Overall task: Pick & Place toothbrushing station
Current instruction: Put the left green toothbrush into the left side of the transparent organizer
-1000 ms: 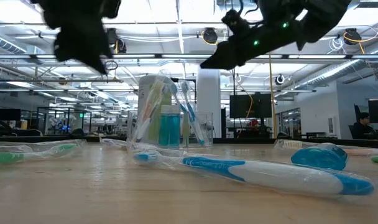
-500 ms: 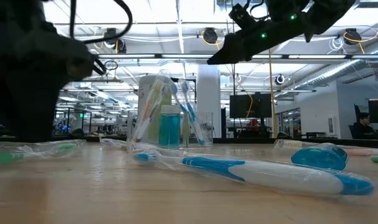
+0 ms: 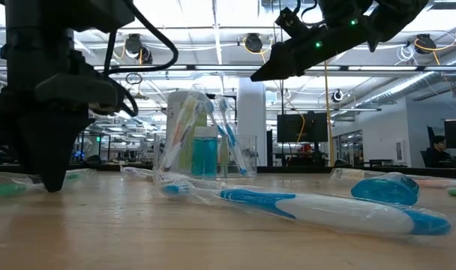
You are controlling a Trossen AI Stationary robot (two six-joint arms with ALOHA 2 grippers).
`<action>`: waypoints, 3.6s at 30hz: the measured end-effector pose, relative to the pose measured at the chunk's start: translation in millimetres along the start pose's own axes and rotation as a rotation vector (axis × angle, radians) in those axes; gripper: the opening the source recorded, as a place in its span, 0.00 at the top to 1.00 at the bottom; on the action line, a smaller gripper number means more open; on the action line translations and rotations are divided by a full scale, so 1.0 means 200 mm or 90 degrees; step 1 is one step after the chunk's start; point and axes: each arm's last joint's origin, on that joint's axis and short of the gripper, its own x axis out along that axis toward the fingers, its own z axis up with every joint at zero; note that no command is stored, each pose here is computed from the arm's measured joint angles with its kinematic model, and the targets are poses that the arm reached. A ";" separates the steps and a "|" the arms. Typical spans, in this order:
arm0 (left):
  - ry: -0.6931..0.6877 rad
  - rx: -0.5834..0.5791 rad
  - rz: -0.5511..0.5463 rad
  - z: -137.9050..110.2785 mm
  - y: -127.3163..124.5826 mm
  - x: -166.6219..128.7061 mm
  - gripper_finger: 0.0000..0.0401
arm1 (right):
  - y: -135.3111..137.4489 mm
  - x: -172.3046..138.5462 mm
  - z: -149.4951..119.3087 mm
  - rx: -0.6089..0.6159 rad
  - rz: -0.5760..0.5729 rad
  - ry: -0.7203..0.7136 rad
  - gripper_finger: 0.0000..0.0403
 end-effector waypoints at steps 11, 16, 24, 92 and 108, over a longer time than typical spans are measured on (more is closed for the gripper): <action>-0.144 -0.008 -0.055 0.04 0.01 -0.13 0.96 | 0.00 0.00 -0.01 0.009 0.002 0.011 0.59; -0.269 0.003 -0.113 0.06 0.05 -0.30 0.95 | 0.00 0.00 -0.01 0.009 0.002 0.010 0.59; -0.617 0.064 -0.143 0.18 0.12 -0.63 0.92 | 0.00 0.00 -0.01 0.017 0.003 0.010 0.59; -0.533 0.020 0.047 0.68 0.19 -0.31 0.88 | 0.00 0.00 -0.02 0.037 0.005 0.024 0.59; -0.563 0.075 -0.098 0.56 0.24 -0.59 0.65 | 0.09 -0.04 -0.04 0.003 0.116 0.062 0.59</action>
